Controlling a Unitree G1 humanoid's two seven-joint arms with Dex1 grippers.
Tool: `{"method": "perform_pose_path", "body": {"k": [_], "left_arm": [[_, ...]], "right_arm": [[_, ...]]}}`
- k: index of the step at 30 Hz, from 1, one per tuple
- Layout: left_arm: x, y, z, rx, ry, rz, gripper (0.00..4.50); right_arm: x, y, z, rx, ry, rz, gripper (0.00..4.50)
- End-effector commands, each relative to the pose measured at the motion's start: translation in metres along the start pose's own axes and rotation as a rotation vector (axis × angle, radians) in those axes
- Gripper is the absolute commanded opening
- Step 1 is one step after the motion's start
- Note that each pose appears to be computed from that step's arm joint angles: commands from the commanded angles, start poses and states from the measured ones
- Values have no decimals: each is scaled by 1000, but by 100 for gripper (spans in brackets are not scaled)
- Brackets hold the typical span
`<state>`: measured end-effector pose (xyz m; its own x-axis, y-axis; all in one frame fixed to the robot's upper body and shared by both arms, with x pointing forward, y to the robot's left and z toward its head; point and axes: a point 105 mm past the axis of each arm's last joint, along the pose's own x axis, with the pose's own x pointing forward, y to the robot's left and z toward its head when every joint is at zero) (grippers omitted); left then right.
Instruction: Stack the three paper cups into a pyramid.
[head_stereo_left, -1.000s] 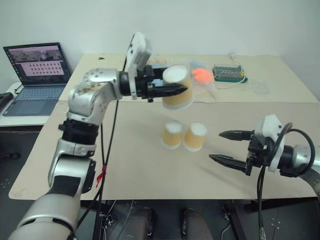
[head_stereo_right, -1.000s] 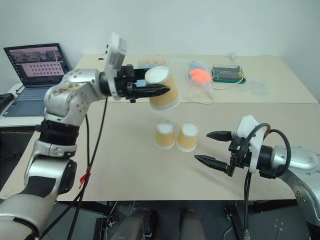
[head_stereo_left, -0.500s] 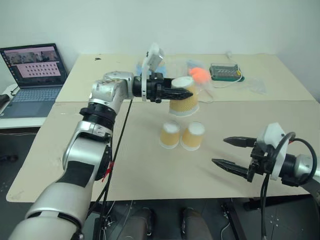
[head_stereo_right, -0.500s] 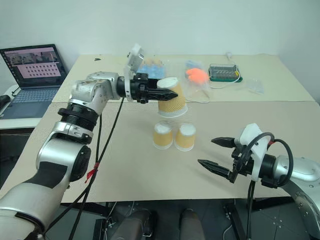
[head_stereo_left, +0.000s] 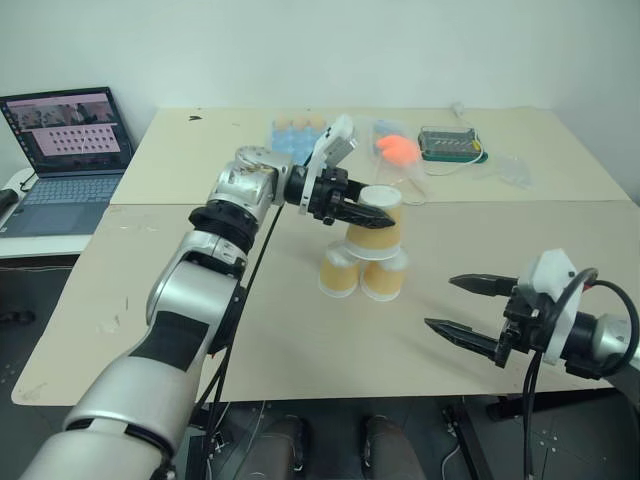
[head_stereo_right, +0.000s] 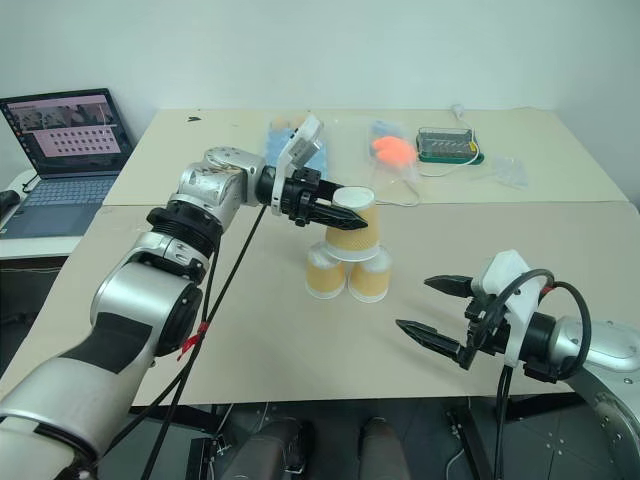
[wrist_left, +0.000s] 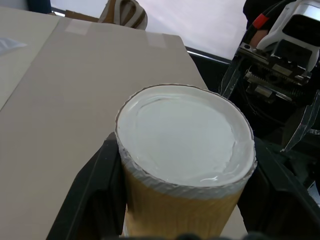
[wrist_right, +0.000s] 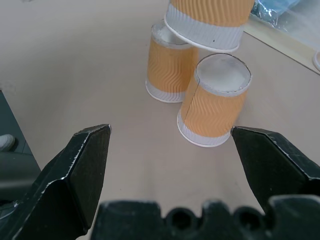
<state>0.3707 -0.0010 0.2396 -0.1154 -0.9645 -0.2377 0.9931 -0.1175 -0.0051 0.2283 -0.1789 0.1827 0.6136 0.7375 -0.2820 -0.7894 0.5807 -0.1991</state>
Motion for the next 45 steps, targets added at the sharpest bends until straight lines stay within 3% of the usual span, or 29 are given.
{"method": "perform_pose_path", "body": {"k": [1, 9, 15, 27, 34, 40, 45], "left_arm": [[2, -2, 16, 78, 12, -18, 259], [5, -1, 9, 95, 35, -23, 259], [6, 1, 9, 106, 37, -5, 447], [-7, 4, 34, 124, -48, 43, 447], [-30, 4, 63, 186, -127, 110, 447], [-82, -14, 126, 235, -416, 229, 447], [-128, -20, 133, 189, -613, 478, 447]], "right_arm": [[-4, 0, 10, -32, -34, -26, 450], [-4, 0, 11, -30, -37, -28, 450], [-5, -1, 11, -30, -39, -32, 450], [-3, -3, 14, -38, -48, -28, 450], [1, -7, 16, -50, -57, -9, 450], [4, -9, 19, -60, -64, 9, 450], [3, -15, 19, -65, -65, -7, 450]]}}
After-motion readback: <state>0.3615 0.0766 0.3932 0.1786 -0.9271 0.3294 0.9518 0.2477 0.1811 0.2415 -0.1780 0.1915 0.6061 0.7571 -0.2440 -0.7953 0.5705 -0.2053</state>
